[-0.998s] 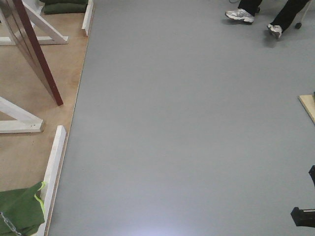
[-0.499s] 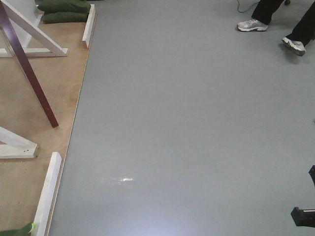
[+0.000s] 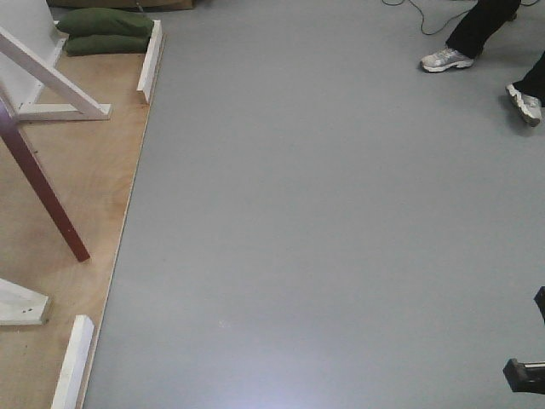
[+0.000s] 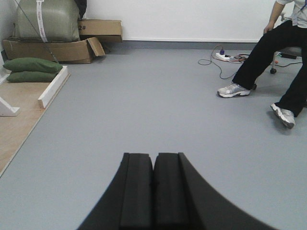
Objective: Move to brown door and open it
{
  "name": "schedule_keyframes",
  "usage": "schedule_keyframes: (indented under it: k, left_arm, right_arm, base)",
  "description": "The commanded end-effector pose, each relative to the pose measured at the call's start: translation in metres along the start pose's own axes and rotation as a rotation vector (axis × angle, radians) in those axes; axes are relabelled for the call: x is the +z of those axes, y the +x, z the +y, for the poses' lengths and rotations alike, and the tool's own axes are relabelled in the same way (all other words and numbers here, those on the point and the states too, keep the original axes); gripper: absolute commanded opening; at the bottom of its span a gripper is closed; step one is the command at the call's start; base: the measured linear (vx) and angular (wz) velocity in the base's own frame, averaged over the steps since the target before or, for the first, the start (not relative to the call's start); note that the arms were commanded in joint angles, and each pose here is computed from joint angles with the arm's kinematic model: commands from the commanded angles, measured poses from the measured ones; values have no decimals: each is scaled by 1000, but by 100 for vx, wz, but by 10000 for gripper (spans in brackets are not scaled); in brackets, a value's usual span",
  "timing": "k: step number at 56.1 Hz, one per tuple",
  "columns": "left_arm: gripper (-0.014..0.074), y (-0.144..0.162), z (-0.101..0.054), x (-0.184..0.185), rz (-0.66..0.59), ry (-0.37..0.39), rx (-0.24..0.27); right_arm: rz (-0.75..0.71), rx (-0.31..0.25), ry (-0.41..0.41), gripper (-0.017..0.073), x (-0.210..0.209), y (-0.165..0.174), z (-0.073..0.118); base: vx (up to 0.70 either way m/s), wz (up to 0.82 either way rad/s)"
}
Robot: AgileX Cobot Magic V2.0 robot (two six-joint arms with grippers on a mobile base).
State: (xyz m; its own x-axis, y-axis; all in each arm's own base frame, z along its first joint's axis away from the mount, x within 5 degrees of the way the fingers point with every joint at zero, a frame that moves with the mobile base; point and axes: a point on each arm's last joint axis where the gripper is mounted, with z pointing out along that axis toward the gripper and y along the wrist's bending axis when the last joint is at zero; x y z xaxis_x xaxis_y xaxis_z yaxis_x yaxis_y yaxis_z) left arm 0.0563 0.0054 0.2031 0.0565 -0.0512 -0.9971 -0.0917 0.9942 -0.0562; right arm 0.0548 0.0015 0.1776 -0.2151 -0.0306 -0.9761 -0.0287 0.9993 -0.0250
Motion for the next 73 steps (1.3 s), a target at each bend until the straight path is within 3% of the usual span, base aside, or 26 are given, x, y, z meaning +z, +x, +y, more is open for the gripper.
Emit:
schedule_keyframes:
  k: [1, 73]
  left_arm:
    - [-4, -18, -1, -3, -123, 9, -8]
    - [-4, -18, -1, -3, -123, 10, -8]
  right_arm:
    - [-93, -12, 8, 0, -1, -7, -1]
    - [-93, -12, 8, 0, -1, -7, -1]
  base:
    - [35, -1]
    - [31, 1]
